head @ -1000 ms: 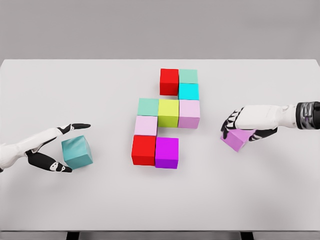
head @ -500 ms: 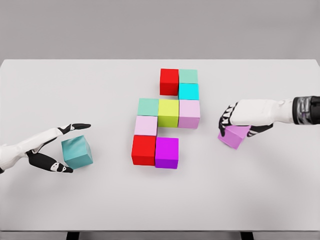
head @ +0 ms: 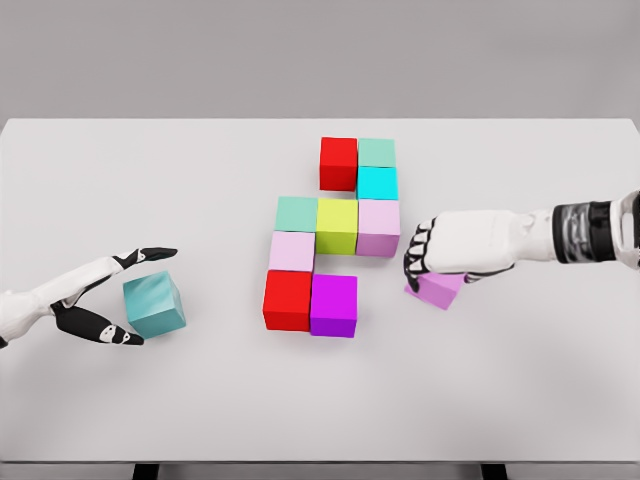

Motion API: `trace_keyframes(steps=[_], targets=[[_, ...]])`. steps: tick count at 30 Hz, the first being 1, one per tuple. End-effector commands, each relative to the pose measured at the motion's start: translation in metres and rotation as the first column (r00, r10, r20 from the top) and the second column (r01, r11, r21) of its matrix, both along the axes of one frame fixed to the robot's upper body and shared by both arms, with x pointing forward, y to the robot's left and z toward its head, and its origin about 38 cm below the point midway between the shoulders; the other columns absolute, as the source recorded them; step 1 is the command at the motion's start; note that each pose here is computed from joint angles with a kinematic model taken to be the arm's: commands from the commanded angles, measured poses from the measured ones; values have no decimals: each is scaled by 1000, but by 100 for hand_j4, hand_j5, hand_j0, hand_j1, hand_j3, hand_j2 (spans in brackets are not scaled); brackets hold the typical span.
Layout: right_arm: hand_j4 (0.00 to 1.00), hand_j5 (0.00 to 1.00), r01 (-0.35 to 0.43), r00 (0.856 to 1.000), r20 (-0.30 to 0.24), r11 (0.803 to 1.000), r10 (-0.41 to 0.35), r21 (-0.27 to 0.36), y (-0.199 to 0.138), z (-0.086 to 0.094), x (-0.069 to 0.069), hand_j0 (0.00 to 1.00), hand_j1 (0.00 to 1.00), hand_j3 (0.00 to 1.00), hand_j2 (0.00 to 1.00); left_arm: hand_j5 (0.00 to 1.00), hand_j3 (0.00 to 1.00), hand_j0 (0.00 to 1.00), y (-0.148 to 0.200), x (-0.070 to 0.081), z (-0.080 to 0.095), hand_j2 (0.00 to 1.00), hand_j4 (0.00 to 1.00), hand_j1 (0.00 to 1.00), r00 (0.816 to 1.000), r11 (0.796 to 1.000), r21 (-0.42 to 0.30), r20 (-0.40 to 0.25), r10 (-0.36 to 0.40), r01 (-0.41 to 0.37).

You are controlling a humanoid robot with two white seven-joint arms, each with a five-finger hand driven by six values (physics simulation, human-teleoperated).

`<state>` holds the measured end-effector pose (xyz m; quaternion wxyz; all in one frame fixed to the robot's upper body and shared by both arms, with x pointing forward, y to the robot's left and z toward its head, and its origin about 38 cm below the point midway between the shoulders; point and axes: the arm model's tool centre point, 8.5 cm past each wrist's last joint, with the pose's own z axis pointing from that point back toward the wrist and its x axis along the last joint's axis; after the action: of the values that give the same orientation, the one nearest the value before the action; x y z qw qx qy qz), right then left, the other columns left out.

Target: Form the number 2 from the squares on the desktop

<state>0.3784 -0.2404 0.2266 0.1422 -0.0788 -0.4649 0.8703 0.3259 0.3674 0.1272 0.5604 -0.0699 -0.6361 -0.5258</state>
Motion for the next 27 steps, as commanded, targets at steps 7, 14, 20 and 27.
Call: trace_keyframes(steps=[7, 14, 20, 27], targets=[[55, 55, -79, 996, -28, 996, 80, 30, 32, -10, -8, 55, 55, 55, 55, 100, 100, 100, -4, 0, -2, 100, 100, 100, 1000, 1000, -17, -4, 1, -1], [55, 55, -89, 995, -42, 996, 89, 20, 33, -15, -11, 55, 55, 55, 55, 95, 95, 95, -4, 0, -7, 95, 95, 95, 1000, 1000, -19, -19, 7, -7], [55, 55, -87, 995, -48, 996, 87, 11, 31, -17, -12, 55, 55, 55, 55, 80, 80, 80, -2, -1, -12, 80, 80, 80, 999, 1000, -9, -36, 15, -16], [55, 55, -86, 995, -49, 996, 87, 10, 31, -17, -12, 55, 55, 55, 55, 65, 65, 65, 1, -1, -14, 65, 65, 65, 999, 1000, -4, -42, 21, -21]])
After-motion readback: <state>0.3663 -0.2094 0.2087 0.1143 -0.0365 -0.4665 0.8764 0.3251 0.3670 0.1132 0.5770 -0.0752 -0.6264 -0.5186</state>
